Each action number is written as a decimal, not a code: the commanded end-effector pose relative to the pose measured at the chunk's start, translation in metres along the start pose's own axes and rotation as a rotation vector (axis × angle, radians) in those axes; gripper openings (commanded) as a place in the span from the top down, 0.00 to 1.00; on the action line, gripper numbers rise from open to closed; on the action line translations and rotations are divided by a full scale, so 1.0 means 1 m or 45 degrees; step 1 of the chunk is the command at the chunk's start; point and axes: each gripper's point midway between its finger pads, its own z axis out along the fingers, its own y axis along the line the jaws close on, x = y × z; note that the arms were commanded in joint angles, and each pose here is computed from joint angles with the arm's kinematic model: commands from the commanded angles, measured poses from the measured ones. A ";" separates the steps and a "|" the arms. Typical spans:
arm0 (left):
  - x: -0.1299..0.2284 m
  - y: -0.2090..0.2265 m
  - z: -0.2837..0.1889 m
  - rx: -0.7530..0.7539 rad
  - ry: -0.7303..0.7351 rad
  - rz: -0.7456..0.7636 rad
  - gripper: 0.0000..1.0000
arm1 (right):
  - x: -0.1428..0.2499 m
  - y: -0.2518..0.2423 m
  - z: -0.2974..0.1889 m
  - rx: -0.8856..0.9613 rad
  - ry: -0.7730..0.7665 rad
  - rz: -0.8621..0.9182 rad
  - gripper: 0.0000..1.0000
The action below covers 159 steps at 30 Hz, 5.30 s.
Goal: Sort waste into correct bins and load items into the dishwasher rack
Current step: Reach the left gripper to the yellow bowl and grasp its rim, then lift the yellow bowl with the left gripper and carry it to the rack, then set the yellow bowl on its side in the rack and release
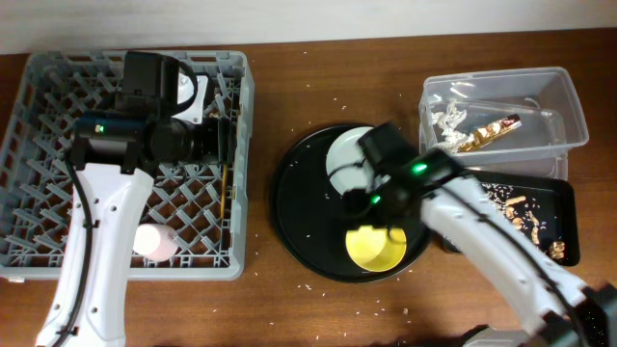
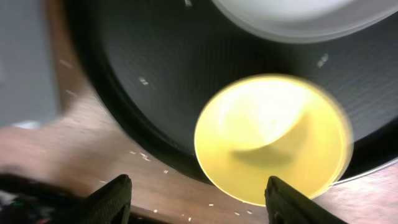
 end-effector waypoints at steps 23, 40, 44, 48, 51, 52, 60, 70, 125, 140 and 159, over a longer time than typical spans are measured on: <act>0.217 -0.210 0.175 0.568 0.573 0.584 0.48 | -0.043 -0.089 -0.081 -0.109 -0.228 0.335 0.37; 0.151 -0.180 0.153 0.297 0.572 0.382 0.33 | -0.040 -0.089 -0.080 -0.102 -0.211 0.311 0.36; 0.193 -0.187 0.201 0.327 0.746 0.387 0.35 | -0.040 -0.089 -0.080 -0.102 -0.211 0.312 0.36; 0.212 -0.193 0.218 0.357 0.833 0.380 0.68 | -0.040 -0.090 -0.080 -0.099 -0.211 0.312 0.35; 0.169 -0.180 0.197 0.367 0.813 0.253 1.00 | -0.040 -0.090 -0.080 -0.099 -0.212 0.312 0.35; 0.149 -0.176 0.183 0.383 0.791 0.210 1.00 | -0.040 -0.090 -0.080 -0.099 -0.212 0.312 0.35; -0.011 0.065 0.045 -0.517 0.185 -0.176 1.00 | -0.043 -0.089 -0.081 -0.101 -0.226 0.308 0.34; 0.002 0.183 -0.013 -1.642 -0.149 -0.390 1.00 | -0.047 -0.089 -0.082 -0.105 -0.249 0.302 0.33; 0.042 0.172 0.023 -1.697 0.008 -0.176 1.00 | -0.046 -0.089 -0.082 -0.102 -0.243 0.279 0.30; 0.033 0.172 0.023 -1.820 -0.012 -0.053 1.00 | -0.046 -0.089 -0.082 -0.102 -0.243 0.279 0.30; 0.062 0.164 0.057 -1.667 0.217 -0.059 1.00 | -0.046 -0.089 -0.082 -0.102 -0.243 0.279 0.29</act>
